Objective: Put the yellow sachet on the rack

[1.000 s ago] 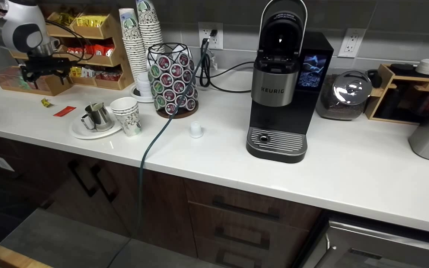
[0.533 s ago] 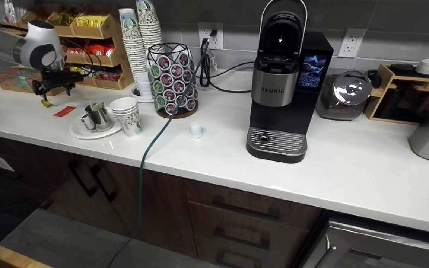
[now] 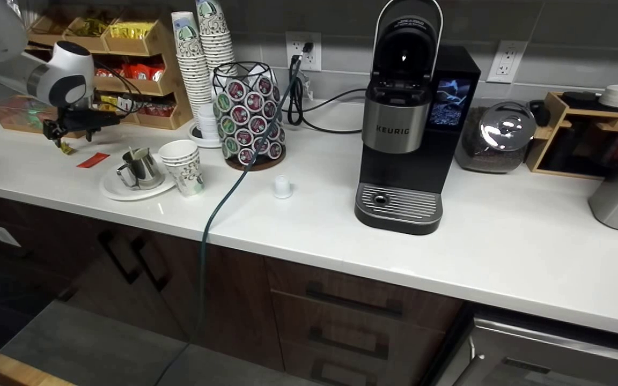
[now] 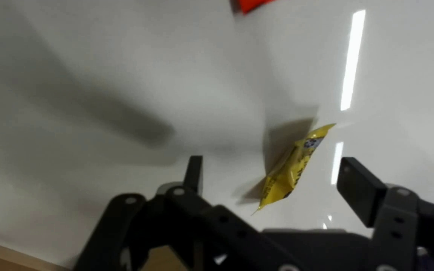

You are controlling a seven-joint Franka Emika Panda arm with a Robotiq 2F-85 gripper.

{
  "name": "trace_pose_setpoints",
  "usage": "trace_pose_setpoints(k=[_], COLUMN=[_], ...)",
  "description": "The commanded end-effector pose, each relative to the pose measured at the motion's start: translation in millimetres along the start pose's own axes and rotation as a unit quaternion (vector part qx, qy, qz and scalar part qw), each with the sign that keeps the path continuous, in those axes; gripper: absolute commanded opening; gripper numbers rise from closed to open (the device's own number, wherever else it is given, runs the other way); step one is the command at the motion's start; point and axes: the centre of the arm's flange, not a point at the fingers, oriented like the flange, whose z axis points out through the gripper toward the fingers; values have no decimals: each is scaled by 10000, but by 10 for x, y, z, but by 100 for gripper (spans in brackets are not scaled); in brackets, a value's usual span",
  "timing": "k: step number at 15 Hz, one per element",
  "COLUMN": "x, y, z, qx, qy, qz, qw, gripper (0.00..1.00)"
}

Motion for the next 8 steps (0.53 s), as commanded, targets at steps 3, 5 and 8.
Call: trace_pose_setpoints(k=[3,5,8], x=[110,93,44], y=[-32,-53,-38], z=[30,-27,-12], qx=[456,282,157], qy=[-79,-270,-556], qz=[196,419,859], qw=[9987,9984,9946], gripper=[57,60,73])
